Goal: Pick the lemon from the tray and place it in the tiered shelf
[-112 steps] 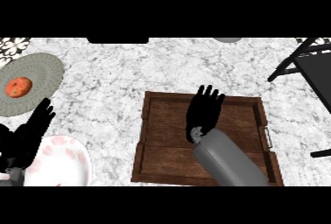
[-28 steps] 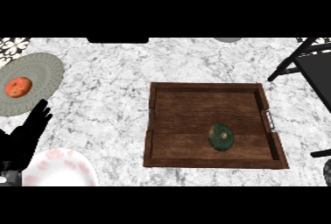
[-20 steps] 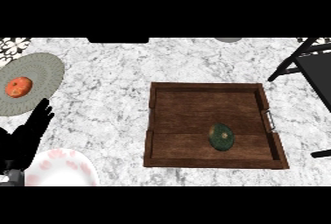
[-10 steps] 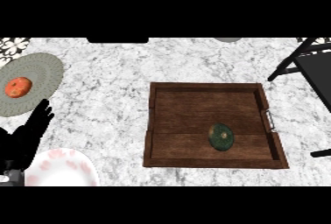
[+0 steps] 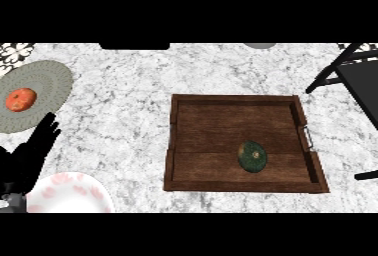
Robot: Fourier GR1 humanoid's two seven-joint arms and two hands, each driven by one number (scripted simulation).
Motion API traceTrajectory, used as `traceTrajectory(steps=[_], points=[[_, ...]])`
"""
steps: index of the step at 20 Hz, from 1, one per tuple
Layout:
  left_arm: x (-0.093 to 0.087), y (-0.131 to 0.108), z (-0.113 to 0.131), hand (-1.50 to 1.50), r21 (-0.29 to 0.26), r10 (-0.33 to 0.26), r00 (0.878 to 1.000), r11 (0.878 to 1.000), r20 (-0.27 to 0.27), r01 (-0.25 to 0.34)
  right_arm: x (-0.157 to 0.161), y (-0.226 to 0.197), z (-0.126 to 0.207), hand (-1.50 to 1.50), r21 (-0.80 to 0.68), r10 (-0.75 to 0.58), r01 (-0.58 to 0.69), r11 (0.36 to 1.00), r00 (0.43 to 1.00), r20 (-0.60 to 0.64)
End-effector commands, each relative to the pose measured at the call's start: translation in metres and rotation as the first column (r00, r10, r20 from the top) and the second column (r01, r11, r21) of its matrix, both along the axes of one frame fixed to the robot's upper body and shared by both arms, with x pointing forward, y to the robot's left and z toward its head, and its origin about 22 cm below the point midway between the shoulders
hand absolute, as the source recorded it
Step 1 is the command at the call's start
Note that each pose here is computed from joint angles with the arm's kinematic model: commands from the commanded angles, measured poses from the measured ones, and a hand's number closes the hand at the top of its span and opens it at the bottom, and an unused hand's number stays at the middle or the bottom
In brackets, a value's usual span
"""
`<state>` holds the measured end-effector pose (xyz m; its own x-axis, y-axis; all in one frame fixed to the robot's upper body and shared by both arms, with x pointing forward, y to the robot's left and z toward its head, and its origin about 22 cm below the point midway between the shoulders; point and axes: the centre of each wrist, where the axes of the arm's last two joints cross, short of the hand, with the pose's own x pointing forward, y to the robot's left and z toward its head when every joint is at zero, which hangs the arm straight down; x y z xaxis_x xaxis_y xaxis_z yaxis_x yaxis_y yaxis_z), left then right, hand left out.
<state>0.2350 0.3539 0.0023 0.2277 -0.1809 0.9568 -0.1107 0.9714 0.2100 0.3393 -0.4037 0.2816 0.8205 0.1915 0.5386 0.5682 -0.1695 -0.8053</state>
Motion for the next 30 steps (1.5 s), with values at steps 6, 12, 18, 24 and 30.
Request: traceTrajectory(steps=[6,12,18,24,30], points=[[-0.009,-0.01,-0.004,0.0,0.004,0.01,1.0,1.0,-0.021,-0.009,-0.02,-0.005,0.008,-1.5,0.085,0.015,-0.043,0.995,0.953,0.302],[-0.013,0.003,-0.007,0.0,-0.008,0.018,1.0,1.0,-0.024,-0.019,-0.059,0.035,0.032,-1.5,0.038,0.051,-0.079,0.996,0.871,0.489],[-0.003,0.006,-0.005,0.0,-0.005,0.025,0.999,1.0,-0.03,-0.025,-0.13,0.07,0.058,-1.5,-0.024,0.062,-0.059,0.998,0.825,0.562],[-0.014,0.014,-0.004,0.0,0.013,0.05,0.998,0.999,-0.039,-0.049,-0.2,0.095,0.081,-1.5,-0.014,-0.051,0.072,0.997,0.815,0.578],[-0.02,0.019,-0.008,0.0,0.02,0.066,0.997,0.998,-0.05,-0.065,-0.233,0.112,0.065,-1.5,0.01,-0.041,0.041,0.999,0.855,0.517]])
